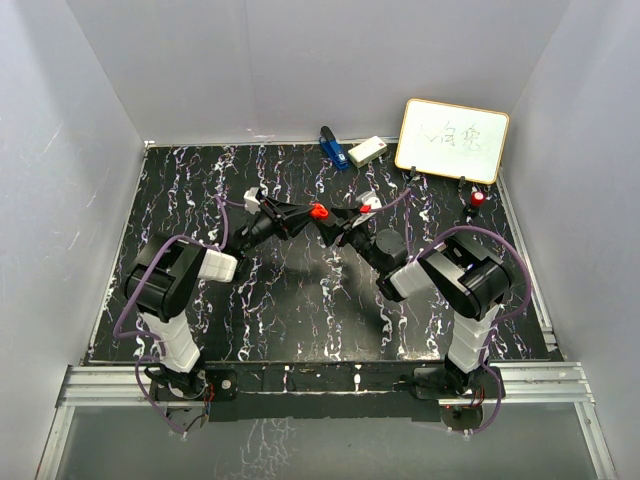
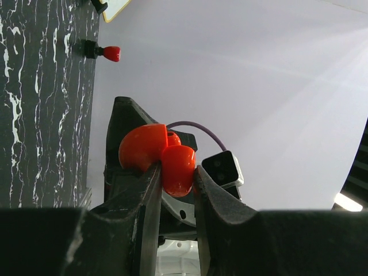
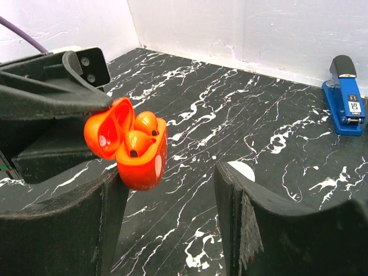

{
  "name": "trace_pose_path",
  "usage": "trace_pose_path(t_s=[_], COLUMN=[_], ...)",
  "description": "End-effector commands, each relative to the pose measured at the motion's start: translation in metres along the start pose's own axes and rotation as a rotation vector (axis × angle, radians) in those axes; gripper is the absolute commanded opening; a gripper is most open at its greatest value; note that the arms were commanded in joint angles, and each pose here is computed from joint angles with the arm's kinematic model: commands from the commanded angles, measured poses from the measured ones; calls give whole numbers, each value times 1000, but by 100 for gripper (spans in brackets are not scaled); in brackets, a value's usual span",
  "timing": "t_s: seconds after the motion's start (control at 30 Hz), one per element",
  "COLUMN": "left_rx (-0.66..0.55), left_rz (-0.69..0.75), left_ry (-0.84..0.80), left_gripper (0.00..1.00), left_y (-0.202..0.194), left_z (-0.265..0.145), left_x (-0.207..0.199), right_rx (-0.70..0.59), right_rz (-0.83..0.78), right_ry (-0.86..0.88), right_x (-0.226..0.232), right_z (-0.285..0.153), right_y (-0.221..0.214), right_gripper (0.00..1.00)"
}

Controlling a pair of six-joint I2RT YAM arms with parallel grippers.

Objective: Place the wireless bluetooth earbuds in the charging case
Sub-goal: Close the charging case.

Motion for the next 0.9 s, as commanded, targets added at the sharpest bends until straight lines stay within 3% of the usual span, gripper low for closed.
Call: trace_pose_path(t_s=[0.0, 0.87], left_rx=[19, 32], left_rz=[47, 40], left_ry=[-81, -62], left_gripper=[0, 0], left_y=[-4, -15], left_z=[4, -11], left_x=[-24, -24], right_rx=[-117, -132], right_rz=[-14, -37], right_ry=[34, -88], right_x=[12, -13], right_z=[11, 0], right_y=[39, 40], right_gripper=[58, 61])
Point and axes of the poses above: each gripper's point midway between its finger pads, its own z axis out along the fingers, its own x axis along the line the jaws close on, y = z × x, the point moved 1 cm from there along -z, back along the fingers, and after that the axes turned 14 degrees about z, right-handed, at the moved point
